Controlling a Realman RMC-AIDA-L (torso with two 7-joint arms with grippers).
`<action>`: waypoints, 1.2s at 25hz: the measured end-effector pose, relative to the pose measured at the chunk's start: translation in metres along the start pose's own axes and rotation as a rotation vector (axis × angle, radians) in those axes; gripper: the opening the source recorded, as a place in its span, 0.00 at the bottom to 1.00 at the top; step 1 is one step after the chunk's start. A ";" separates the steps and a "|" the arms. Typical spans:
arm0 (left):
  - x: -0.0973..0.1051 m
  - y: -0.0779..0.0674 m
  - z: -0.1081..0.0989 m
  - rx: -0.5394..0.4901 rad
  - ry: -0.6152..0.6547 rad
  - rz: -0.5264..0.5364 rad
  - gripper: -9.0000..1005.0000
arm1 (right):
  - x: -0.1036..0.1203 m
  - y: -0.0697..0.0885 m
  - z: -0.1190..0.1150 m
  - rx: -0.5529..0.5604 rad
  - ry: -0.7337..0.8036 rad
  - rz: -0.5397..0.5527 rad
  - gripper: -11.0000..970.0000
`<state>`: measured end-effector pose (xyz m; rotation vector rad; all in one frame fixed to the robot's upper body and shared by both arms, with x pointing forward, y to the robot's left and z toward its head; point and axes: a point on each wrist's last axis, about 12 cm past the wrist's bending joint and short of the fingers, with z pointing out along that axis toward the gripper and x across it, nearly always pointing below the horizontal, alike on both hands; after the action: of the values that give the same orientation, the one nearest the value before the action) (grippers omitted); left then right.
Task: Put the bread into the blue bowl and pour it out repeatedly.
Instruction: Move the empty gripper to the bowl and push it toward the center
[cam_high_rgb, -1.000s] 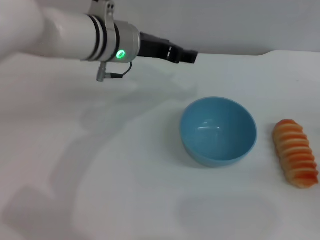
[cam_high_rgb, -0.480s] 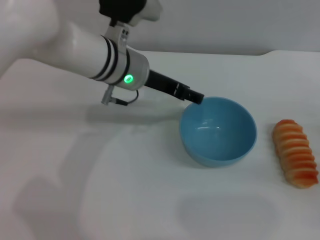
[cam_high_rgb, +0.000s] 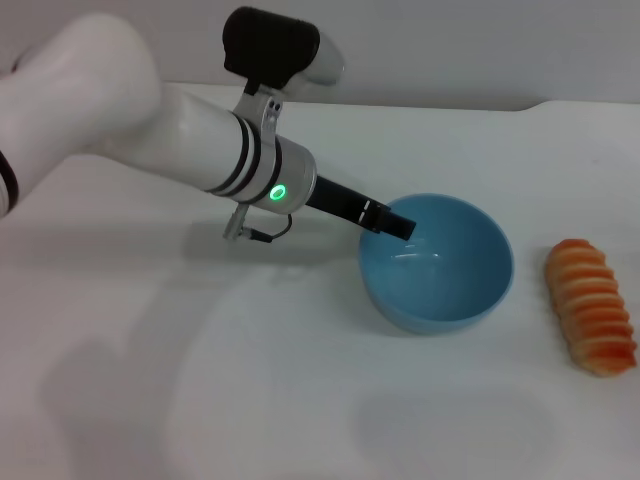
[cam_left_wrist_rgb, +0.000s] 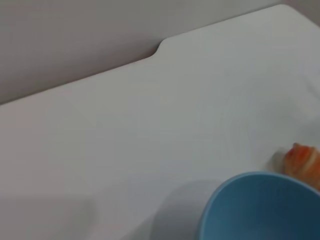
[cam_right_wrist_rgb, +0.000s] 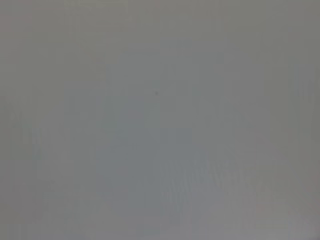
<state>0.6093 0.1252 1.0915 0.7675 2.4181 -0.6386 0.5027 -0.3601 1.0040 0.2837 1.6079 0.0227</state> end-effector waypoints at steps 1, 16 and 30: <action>0.002 0.000 0.002 -0.006 0.002 0.001 0.78 | 0.000 0.000 0.000 0.000 0.001 0.001 0.64; 0.019 -0.002 0.018 -0.034 0.035 0.011 0.69 | 0.003 0.000 -0.003 0.002 0.011 0.011 0.62; 0.023 -0.009 0.022 -0.014 0.044 0.016 0.52 | 0.006 0.001 -0.006 0.005 0.019 0.023 0.61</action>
<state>0.5950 0.1151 1.0632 0.8021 2.4514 -0.6046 0.4964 -0.3566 0.9986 0.3066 1.6240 0.0397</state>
